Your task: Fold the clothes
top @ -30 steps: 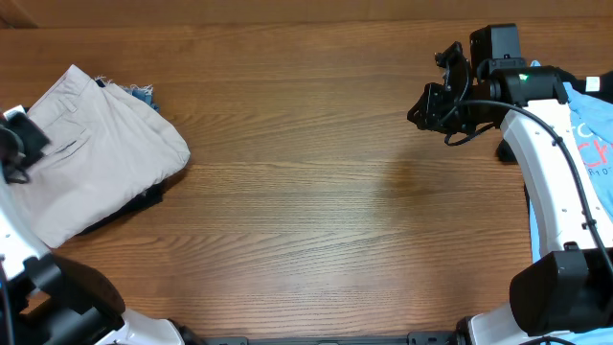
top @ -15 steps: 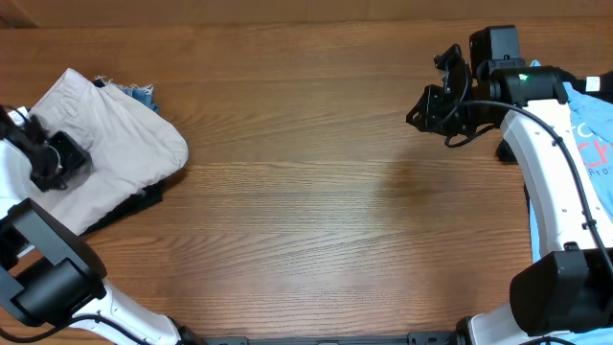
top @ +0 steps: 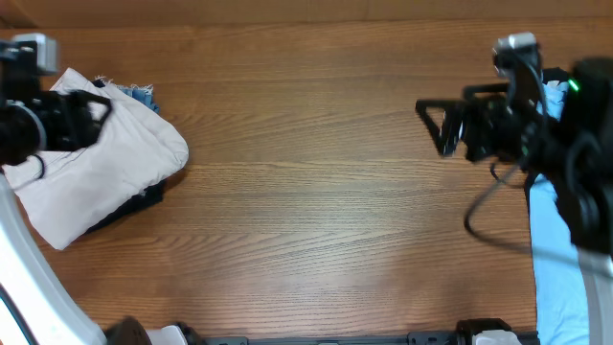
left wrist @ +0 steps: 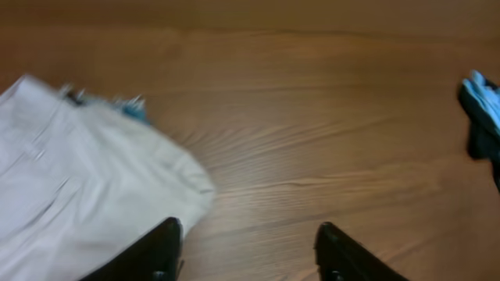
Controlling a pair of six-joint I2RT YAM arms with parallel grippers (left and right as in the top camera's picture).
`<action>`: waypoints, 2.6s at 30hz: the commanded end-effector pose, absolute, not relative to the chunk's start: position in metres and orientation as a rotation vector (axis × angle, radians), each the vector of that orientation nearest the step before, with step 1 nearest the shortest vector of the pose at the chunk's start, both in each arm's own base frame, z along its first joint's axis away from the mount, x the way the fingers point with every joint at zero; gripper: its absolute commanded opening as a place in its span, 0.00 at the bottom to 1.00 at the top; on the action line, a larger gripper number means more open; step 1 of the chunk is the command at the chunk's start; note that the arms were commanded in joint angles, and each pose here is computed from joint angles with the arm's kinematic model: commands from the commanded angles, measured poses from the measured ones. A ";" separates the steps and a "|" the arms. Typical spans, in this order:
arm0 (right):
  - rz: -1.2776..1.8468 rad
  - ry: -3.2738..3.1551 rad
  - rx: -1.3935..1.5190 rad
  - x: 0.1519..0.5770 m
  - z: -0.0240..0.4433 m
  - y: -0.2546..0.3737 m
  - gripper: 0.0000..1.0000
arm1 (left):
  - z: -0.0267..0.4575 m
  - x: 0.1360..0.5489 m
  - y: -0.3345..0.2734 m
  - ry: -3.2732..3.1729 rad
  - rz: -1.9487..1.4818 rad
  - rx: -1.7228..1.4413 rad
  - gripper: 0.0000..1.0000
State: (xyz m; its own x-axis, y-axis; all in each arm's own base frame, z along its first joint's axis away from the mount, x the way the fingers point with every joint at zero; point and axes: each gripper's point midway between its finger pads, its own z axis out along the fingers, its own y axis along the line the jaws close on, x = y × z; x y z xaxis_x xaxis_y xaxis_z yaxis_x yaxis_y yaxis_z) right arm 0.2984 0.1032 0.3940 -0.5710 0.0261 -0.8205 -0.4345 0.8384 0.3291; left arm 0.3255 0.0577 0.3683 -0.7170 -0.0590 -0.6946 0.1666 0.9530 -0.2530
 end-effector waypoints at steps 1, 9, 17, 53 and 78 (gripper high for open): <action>0.628 2.049 -0.317 0.274 0.411 0.102 1.00 | 0.377 0.321 -0.001 2.309 -0.492 0.241 0.86; 0.622 2.024 -0.324 0.256 0.419 0.101 1.00 | 0.322 0.332 -0.044 2.565 -0.249 0.313 1.00; 0.636 2.083 -0.309 0.274 0.403 0.102 1.00 | 0.302 0.343 -0.052 2.621 -0.269 0.343 1.00; 0.221 1.938 -0.115 0.215 0.151 0.039 1.00 | 0.298 0.346 -0.052 2.635 -0.269 0.341 1.00; 0.233 1.913 -0.127 0.217 0.127 0.041 1.00 | 0.298 0.346 -0.051 2.636 -0.268 0.339 1.00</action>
State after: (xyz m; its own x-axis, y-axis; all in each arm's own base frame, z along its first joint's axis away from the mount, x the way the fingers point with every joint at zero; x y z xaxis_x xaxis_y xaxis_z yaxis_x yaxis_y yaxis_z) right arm 0.2167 0.0412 0.1282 -0.3511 0.0210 -0.9361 -0.2000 0.9750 0.0969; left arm 0.3454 -0.0519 0.2986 -0.8557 0.2040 -0.4755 0.2962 0.9467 -0.1268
